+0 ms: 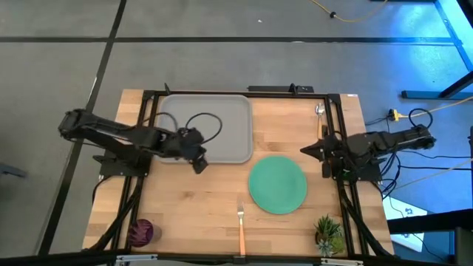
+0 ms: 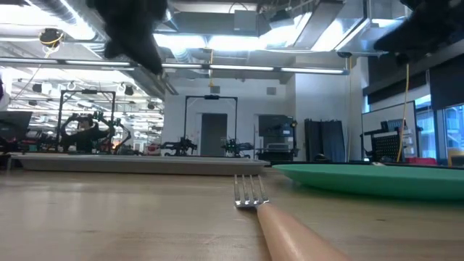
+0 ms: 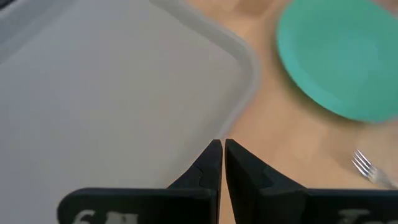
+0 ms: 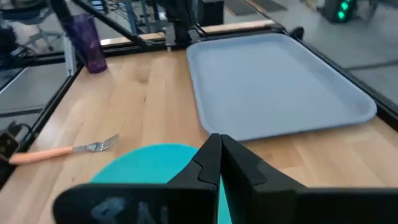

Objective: Pick and place plate/cup/fork/spoon on tray
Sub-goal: Put the purple cup on the top left of the gray tray

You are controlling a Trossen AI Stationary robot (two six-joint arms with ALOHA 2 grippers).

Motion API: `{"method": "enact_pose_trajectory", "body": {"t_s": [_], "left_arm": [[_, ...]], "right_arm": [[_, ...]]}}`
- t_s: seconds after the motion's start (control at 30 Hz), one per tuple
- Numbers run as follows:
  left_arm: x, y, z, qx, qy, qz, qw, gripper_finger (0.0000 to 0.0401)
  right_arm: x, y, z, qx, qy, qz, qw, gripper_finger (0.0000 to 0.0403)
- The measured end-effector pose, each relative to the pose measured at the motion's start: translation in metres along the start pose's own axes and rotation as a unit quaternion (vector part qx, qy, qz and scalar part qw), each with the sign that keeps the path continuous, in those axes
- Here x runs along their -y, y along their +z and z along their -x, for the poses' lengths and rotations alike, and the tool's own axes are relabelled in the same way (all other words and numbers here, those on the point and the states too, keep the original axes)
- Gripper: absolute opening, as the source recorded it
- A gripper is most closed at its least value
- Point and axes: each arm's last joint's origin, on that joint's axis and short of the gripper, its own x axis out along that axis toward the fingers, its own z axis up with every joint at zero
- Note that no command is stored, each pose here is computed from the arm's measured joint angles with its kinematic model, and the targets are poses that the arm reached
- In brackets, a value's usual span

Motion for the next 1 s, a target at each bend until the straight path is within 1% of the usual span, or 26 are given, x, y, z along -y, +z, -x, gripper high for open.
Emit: {"method": "enact_pose_trajectory", "body": {"t_s": [0.13, 0.27, 0.33, 0.47, 0.53, 0.7, 0.77, 0.87, 0.93, 1.0], "left_arm": [[-0.005, 0.012, -0.033, -0.020, 0.001, 0.032, 0.999, 0.0011], [-0.010, 0.016, -0.064, -0.031, 0.021, 0.009, 0.999, 0.0005], [-0.013, 0.016, -0.079, -0.040, 0.035, 0.013, 0.998, 0.0001], [-0.019, 0.016, -0.104, -0.051, 0.052, 0.025, 0.997, 0.0001], [-0.019, 0.015, -0.113, -0.054, 0.049, 0.029, 0.997, 0.0001], [-0.018, 0.011, -0.128, -0.064, 0.048, 0.018, 0.997, 0.0000], [-0.018, 0.009, -0.131, -0.074, 0.039, 0.017, 0.996, 0.0000], [-0.016, 0.009, -0.130, -0.086, 0.012, 0.020, 0.996, 0.0000], [-0.015, 0.012, -0.123, -0.089, -0.010, 0.014, 0.996, 0.0000], [-0.012, 0.017, -0.113, -0.084, -0.048, -0.002, 0.995, 0.0000]], "right_arm": [[-0.004, 0.014, -0.005, -0.012, -0.013, -0.018, 1.000, 0.0014], [-0.009, 0.023, -0.012, -0.027, -0.017, -0.017, 0.999, 0.0014], [-0.011, 0.025, -0.015, -0.034, -0.019, -0.017, 0.999, 0.0014], [-0.014, 0.025, -0.022, -0.050, -0.024, -0.036, 0.998, 0.0014], [-0.015, 0.024, -0.025, -0.059, -0.021, -0.040, 0.997, 0.0014], [-0.017, 0.021, -0.032, -0.079, -0.020, -0.037, 0.996, 0.0014], [-0.018, 0.020, -0.034, -0.084, -0.021, -0.035, 0.996, 0.0014], [-0.019, 0.019, -0.036, -0.094, -0.008, -0.035, 0.995, 0.0014], [-0.020, 0.019, -0.036, -0.096, -0.005, -0.035, 0.995, 0.0014], [-0.020, 0.019, -0.037, -0.097, -0.003, -0.035, 0.995, 0.0014]]}}
